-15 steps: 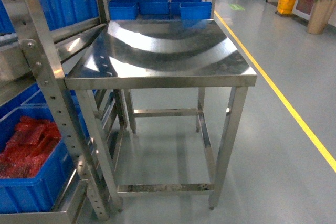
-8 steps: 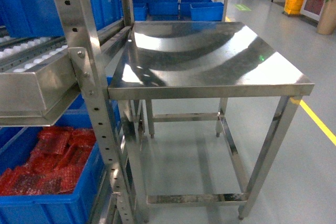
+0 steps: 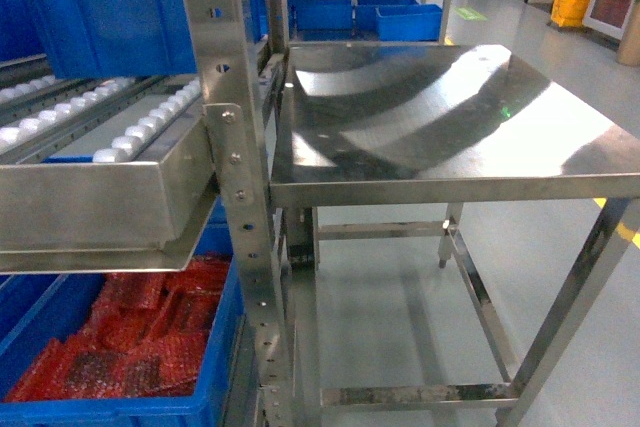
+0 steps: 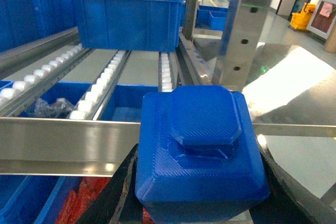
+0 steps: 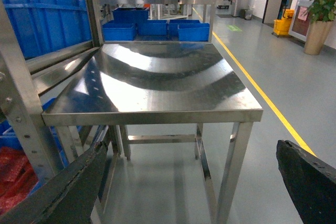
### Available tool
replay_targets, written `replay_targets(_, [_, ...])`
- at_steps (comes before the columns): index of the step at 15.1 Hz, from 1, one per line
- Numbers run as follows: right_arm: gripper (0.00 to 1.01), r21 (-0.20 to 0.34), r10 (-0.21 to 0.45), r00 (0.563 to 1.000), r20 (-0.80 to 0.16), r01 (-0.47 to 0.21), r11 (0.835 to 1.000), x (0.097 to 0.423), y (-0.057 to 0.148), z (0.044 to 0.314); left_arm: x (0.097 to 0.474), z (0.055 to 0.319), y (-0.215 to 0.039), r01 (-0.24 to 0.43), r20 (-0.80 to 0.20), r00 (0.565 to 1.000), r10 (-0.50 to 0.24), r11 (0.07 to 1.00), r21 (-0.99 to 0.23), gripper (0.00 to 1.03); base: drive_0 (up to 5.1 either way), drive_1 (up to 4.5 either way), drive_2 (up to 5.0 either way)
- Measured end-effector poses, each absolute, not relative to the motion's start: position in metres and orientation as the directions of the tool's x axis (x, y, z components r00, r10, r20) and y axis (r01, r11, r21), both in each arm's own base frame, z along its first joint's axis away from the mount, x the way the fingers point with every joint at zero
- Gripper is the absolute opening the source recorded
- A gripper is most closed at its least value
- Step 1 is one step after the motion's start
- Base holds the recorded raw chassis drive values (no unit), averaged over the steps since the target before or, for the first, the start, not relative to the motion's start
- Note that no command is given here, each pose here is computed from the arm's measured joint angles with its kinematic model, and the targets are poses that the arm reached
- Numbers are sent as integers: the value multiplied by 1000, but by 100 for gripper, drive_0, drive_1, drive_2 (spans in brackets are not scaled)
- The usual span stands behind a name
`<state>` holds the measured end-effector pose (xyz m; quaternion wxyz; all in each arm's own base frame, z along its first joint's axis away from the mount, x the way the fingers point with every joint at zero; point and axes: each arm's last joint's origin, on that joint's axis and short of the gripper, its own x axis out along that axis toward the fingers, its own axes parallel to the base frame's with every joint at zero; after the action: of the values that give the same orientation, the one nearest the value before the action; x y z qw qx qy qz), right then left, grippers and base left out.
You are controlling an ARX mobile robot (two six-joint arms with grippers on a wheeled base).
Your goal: Pick blue part to blue bin on bottom shelf
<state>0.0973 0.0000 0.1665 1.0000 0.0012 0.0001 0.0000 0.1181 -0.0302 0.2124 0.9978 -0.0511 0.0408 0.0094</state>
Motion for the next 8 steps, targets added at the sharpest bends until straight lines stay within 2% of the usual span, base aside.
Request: replay_targets(8, [98,2,0,1000,2,0,1000,97,0,167,118,212,-30,-23,-83,996,14,995,-101,44,-489,270,231])
